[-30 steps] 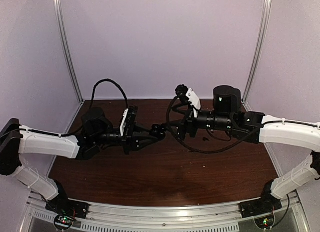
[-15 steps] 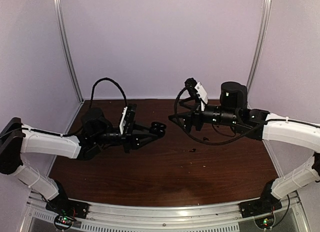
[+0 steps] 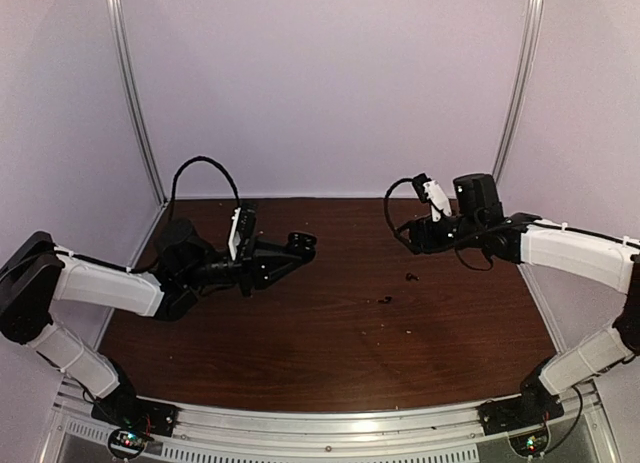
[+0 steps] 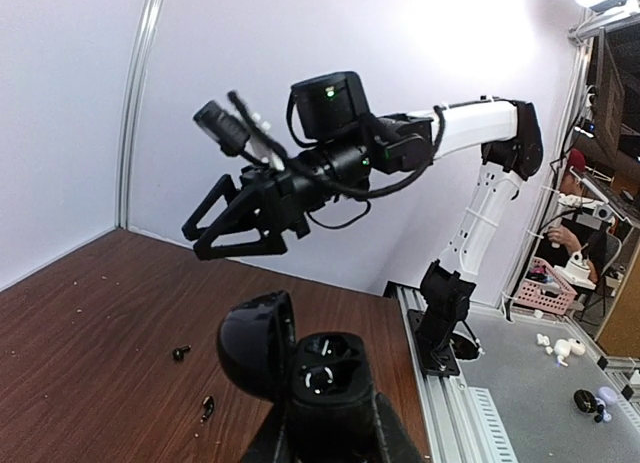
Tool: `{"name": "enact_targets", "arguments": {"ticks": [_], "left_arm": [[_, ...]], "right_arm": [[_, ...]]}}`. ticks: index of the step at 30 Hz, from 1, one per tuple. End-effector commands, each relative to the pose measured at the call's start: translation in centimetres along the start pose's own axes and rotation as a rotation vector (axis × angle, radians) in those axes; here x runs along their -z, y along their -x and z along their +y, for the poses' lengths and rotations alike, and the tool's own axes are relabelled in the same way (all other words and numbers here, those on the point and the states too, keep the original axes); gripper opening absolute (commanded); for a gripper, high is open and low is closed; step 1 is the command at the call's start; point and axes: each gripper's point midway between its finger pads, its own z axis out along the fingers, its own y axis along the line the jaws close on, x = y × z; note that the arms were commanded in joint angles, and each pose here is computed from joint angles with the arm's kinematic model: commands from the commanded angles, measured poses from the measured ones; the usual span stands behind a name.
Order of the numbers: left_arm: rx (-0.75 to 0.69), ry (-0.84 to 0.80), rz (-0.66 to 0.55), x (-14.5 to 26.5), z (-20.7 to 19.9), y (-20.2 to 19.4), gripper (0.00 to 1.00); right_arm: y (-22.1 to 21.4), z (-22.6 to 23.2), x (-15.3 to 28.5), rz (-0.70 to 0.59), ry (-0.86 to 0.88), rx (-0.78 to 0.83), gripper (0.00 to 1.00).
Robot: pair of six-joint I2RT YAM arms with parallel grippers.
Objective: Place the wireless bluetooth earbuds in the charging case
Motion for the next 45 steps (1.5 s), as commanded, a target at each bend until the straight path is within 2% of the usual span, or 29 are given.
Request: {"name": "enact_targets", "arguments": {"ticks": [1, 8, 15, 32, 45], "left_arm": [[-0.010, 0.002, -0.030, 0.2, 0.4, 0.5, 0.00], [-0.007, 0.004, -0.022, 0.3, 0.5, 0.3, 0.00], [-0.007, 0.013, -0.016, 0.4, 0.6, 0.2, 0.00], [-0.009, 0.011, -0.009, 0.4, 0.7, -0.1, 0.00], [-0.010, 0.012, -0.011, 0.7, 0.5, -0.3, 0.00]], "right_arm": [[-4.6, -5.2, -2.0, 0.230, -0.220, 0.001, 0.67], [-7.8, -8.4, -4.8, 0.459, -0.335, 0.082, 0.65], [-10.7, -9.4, -7.2, 0.591, -0.304, 0.083, 0.62], [-14.9, -11.6, -8.5, 0.697, -0.301, 0.026, 0.59], [-17.0, -11.2, -8.7, 0.720, -0.226, -0.047, 0.48]]}}
